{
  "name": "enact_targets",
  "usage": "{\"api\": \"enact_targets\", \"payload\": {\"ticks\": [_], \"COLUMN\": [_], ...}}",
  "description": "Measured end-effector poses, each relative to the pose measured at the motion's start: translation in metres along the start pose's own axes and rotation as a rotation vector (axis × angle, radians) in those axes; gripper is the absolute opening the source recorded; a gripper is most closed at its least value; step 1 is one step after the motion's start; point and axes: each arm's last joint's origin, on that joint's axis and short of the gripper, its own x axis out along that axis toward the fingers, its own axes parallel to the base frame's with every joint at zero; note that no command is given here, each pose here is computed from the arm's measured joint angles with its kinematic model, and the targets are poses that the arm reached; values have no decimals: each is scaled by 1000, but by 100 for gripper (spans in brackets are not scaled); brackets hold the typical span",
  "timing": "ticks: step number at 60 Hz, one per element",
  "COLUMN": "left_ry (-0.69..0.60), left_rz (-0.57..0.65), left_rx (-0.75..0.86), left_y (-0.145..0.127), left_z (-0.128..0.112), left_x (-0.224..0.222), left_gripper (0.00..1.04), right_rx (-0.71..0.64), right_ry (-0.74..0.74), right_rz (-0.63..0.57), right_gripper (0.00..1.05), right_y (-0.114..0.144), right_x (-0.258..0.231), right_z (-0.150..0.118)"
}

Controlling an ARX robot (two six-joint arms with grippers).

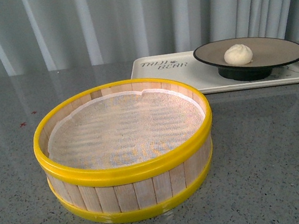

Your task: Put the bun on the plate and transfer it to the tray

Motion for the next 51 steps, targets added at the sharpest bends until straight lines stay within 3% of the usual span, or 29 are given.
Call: {"api": "enact_targets", "payload": {"ticks": [19, 51], "left_ry": [0, 0], "left_rz": [0, 0], "left_rx": [0, 0], "left_y": [0, 0], "left_z": [0, 0], "left_x": [0, 0], "left_gripper": [98, 98], "right_rx": [0, 1], "right_ry": [0, 0], "right_rz": [0, 0], "right_gripper": [97, 96], "right_y": [0, 0], "right_x": [0, 0], "right_z": [0, 0]}}
